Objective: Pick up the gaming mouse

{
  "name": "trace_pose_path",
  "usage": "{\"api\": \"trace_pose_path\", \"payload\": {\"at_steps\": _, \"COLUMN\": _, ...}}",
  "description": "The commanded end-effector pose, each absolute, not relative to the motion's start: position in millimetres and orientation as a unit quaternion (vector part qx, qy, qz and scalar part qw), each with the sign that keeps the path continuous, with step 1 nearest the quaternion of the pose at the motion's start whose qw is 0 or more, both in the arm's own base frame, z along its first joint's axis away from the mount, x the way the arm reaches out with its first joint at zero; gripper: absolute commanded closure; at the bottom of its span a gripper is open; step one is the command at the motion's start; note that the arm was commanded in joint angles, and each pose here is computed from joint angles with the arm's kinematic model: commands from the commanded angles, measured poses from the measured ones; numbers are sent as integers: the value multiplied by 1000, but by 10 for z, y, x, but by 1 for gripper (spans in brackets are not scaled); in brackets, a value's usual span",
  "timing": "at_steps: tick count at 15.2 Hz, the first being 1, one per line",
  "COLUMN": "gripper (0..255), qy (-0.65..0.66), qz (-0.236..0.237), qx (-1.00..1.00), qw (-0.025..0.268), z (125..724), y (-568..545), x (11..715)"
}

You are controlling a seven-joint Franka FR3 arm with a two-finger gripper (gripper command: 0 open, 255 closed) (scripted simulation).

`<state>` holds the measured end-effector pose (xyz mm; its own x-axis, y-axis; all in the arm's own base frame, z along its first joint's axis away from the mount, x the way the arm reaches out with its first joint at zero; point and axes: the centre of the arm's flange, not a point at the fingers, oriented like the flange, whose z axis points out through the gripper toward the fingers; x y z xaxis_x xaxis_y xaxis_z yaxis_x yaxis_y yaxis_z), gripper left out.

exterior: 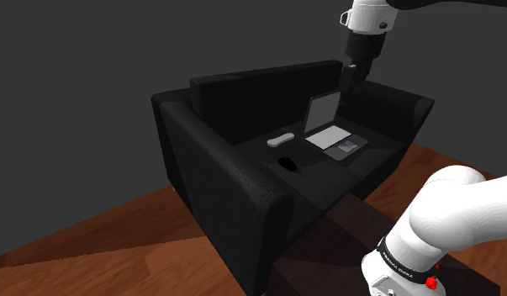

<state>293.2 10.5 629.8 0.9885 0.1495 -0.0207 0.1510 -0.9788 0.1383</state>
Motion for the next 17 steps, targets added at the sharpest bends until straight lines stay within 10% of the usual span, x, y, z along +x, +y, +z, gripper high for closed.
{"api": "trace_pose_path", "payload": {"at_steps": 1, "gripper": 0, "qy": 76, "qz": -5, "qx": 995, "qw": 70, "z": 6298, "y": 105, "x": 2932}}
{"api": "trace_pose_path", "payload": {"at_steps": 17, "gripper": 0, "qy": 61, "qz": 9, "qx": 997, "qw": 35, "z": 4634, "y": -827, "x": 3888}}
